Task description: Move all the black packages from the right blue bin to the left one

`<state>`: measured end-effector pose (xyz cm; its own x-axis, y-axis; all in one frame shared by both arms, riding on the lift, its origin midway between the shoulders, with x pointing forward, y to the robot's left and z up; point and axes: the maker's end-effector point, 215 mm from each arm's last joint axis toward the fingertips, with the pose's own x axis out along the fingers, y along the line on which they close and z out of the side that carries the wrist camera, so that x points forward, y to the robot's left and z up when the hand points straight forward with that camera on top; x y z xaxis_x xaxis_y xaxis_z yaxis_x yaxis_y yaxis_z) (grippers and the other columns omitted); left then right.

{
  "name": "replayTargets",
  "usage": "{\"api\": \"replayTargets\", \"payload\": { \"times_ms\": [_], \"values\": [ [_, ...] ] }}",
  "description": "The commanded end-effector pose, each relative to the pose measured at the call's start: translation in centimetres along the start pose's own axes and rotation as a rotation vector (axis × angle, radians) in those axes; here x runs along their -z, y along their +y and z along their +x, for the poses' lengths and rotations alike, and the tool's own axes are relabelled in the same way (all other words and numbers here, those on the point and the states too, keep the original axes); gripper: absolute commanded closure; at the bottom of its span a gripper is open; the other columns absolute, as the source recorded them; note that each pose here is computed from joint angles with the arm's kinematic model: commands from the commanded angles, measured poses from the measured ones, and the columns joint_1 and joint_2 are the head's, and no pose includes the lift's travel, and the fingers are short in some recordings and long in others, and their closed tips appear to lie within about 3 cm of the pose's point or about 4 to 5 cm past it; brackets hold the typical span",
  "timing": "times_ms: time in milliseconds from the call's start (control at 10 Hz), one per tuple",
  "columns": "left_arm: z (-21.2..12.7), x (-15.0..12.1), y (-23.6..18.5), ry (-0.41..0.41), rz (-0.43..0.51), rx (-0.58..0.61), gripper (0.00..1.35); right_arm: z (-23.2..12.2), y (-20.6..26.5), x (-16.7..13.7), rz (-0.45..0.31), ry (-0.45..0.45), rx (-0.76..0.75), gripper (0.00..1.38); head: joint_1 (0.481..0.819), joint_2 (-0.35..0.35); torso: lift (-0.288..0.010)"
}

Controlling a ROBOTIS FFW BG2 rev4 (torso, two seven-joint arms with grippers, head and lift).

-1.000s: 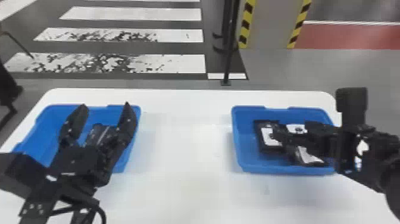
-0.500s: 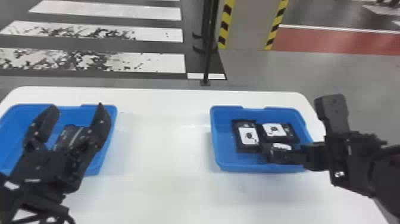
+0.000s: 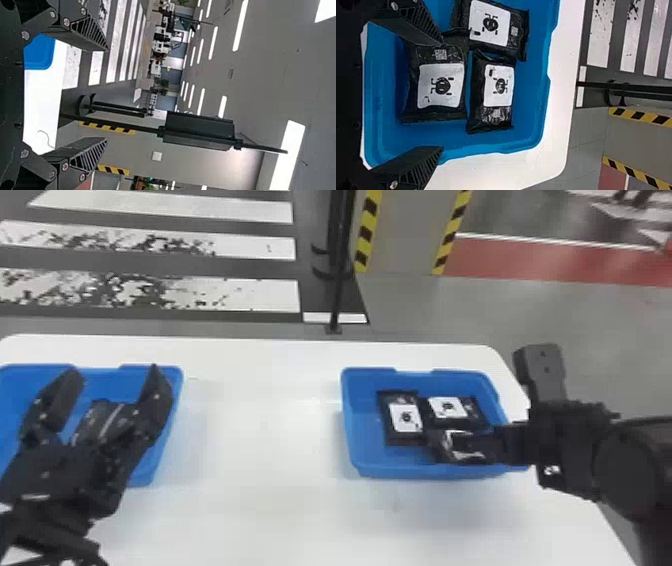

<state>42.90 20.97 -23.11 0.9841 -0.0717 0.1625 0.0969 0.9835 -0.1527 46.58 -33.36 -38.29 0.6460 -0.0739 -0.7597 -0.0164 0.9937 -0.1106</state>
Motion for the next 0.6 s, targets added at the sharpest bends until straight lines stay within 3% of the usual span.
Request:
{"api": "replayTargets", "payload": {
  "times_ms": [0, 500],
  "values": [
    [0.0, 0.1, 0.0, 0.005, 0.000, 0.000, 0.28, 0.6, -0.1, 0.6, 0.005, 0.026, 0.000, 0.09, 0.695, -0.154, -0.181],
    [0.0, 0.1, 0.0, 0.005, -0.002, 0.000, 0.28, 2.8, 0.5, 2.2, 0.008, 0.097, -0.024, 0.10, 0.695, -0.153, -0.181]
  ]
}}
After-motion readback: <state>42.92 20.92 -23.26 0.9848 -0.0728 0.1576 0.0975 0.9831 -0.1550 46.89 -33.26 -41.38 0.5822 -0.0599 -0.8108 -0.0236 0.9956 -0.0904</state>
